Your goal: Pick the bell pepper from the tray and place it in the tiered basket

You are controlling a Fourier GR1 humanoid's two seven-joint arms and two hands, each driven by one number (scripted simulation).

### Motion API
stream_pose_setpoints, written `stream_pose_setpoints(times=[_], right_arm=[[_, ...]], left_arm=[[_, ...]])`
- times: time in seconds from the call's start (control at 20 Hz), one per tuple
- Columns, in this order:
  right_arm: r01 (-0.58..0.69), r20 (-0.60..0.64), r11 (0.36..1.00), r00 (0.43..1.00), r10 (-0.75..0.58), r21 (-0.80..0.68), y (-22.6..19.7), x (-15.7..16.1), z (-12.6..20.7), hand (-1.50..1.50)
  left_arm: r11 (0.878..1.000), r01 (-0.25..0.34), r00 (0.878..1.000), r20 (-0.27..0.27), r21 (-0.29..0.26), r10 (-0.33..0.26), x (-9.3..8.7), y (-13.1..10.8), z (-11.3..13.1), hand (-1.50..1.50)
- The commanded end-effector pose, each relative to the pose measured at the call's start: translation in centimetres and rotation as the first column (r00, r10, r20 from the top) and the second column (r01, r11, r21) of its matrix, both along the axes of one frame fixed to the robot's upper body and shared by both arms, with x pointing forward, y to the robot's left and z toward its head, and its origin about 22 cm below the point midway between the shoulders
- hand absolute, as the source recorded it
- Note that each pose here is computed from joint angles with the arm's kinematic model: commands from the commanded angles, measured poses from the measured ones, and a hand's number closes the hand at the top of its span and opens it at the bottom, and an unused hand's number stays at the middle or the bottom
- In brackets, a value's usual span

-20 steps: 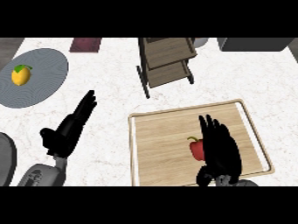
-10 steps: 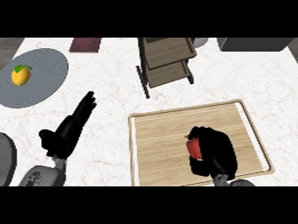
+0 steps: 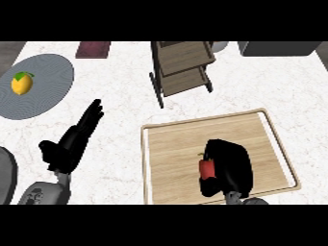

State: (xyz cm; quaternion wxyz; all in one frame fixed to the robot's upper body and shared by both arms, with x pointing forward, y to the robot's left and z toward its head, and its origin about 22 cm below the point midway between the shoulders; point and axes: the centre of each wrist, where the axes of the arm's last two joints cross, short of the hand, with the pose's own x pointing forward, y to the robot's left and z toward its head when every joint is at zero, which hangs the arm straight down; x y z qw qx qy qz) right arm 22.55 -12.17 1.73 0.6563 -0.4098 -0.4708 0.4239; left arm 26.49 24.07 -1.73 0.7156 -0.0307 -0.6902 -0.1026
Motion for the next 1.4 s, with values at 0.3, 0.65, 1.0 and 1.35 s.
stream_pose_setpoints(times=[0.3,0.65,1.0,1.35], right_arm=[[0.758,-0.046,0.649,0.647,-0.761,-0.065,-3.2,-1.6,3.1,1.5],[0.712,0.248,0.607,0.554,-0.795,0.353,-2.7,-3.3,13.5,1.5],[0.669,0.446,0.658,0.5,-0.742,0.346,-0.7,-3.3,18.3,1.5],[0.673,0.485,0.625,0.425,-0.765,0.396,-0.6,-0.3,22.3,1.5]], left_arm=[[0.996,-0.092,0.995,-0.021,0.015,0.092,-0.8,2.0,-0.6,0.0],[0.998,-0.06,0.998,-0.029,0.006,0.06,-1.6,1.6,-1.3,0.0],[1.0,-0.01,1.0,-0.02,0.009,0.01,-0.5,-0.2,-0.8,0.0],[0.999,0.037,0.999,-0.001,-0.001,-0.038,0.2,-0.7,0.0,0.0]])
